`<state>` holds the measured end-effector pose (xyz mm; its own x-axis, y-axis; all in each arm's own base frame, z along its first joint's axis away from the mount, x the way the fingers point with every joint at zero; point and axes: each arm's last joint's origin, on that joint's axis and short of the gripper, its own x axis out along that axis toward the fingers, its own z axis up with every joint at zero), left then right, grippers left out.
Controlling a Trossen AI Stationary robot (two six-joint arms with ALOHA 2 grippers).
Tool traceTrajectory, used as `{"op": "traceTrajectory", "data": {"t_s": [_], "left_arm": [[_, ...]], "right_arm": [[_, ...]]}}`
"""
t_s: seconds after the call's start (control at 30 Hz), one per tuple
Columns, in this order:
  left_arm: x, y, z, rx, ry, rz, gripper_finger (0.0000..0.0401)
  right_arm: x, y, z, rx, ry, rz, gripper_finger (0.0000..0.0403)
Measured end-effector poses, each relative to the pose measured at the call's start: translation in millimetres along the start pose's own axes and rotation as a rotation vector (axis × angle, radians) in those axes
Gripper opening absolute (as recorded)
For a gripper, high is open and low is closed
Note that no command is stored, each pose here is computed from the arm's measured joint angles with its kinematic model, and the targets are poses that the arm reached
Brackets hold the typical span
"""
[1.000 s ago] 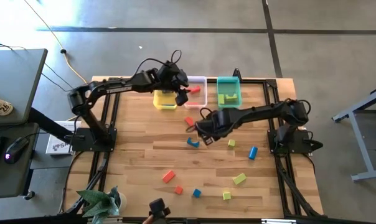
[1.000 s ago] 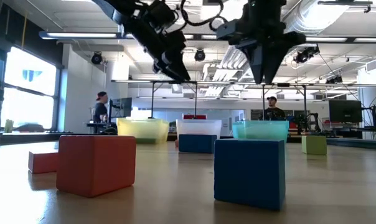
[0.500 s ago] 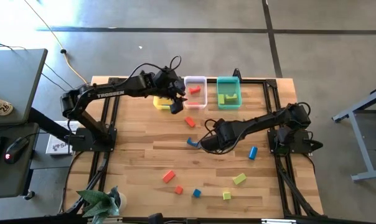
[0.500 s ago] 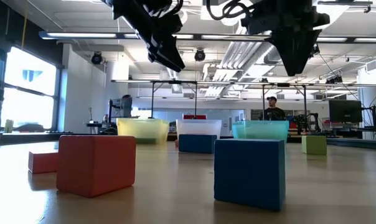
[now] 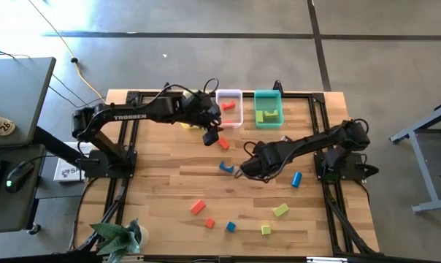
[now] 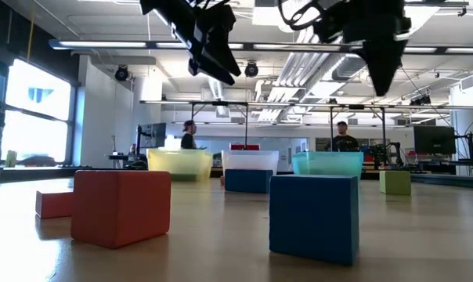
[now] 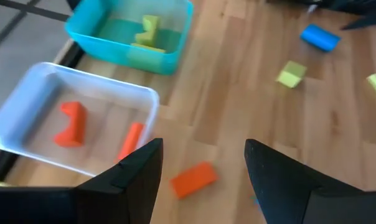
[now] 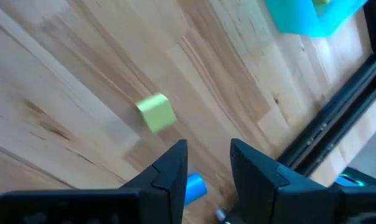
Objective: Sort & place blocks by color
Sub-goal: Put the green block into the green bin
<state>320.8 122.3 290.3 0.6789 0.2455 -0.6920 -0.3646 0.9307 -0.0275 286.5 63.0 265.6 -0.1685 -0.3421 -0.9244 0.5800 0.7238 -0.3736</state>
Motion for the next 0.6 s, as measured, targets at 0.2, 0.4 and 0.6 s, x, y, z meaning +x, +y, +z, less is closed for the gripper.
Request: {"op": "traceTrajectory", "data": {"t_s": [0.2,0.4,0.6], "left_arm": [[0,-26,-1,-0.044,0.005,-0.053,0.0216],[-2,-49,-4,-0.078,0.012,-0.096,0.0216],[-4,-72,-7,-0.123,0.015,-0.101,0.0216]], "right_arm": [[3,-19,-25,0.009,-0.033,0.059,0.011],[11,-39,-42,0.064,-0.083,0.237,0.011],[23,-51,-51,0.116,-0.163,0.393,0.0112]]}}
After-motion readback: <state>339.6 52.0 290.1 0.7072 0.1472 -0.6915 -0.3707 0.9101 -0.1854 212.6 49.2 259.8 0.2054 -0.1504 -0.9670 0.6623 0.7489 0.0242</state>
